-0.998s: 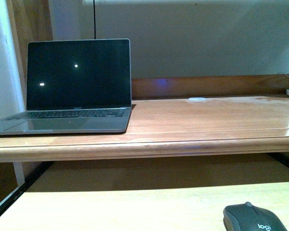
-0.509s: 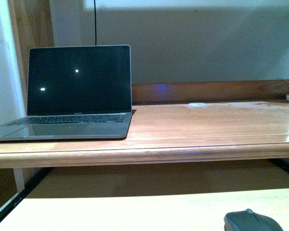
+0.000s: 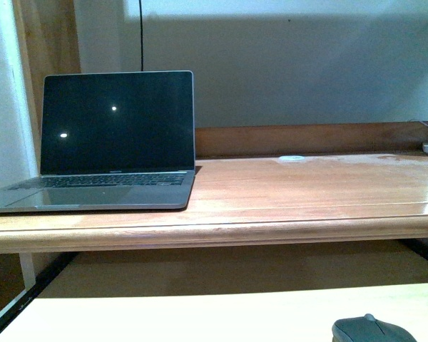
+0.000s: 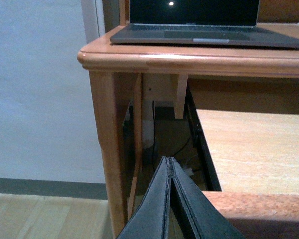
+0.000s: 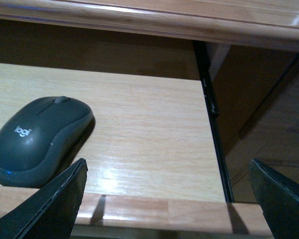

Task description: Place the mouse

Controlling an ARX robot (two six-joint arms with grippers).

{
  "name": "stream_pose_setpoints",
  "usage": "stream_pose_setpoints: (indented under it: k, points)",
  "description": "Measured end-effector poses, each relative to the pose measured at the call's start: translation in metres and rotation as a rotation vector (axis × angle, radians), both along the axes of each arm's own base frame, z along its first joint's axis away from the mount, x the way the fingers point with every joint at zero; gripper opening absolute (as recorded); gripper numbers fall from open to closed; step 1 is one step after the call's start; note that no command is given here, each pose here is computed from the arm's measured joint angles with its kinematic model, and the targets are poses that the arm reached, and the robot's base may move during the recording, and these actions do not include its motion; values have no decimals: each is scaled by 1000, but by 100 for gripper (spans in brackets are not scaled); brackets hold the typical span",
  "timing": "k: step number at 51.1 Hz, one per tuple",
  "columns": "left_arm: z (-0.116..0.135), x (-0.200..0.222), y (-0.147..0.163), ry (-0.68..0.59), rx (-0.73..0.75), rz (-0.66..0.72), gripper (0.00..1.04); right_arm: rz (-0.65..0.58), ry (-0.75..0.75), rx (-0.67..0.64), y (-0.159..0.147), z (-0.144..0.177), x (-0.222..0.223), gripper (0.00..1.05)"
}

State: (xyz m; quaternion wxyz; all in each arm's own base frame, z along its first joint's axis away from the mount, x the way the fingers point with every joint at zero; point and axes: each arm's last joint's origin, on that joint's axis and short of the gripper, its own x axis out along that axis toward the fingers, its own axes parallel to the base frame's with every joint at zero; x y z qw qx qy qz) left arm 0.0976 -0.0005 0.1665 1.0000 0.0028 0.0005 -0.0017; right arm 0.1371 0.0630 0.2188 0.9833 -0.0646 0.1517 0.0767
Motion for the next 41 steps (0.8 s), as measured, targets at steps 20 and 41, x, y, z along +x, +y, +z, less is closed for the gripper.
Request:
stream_pose_setpoints:
  k: [20, 41]
  points:
    - [0, 0, 0, -5, 0, 0, 3, 29, 104, -105, 43, 33, 11, 97]
    - [0, 0, 0, -5, 0, 0, 3, 18, 143, -170, 97, 34, 14, 97]
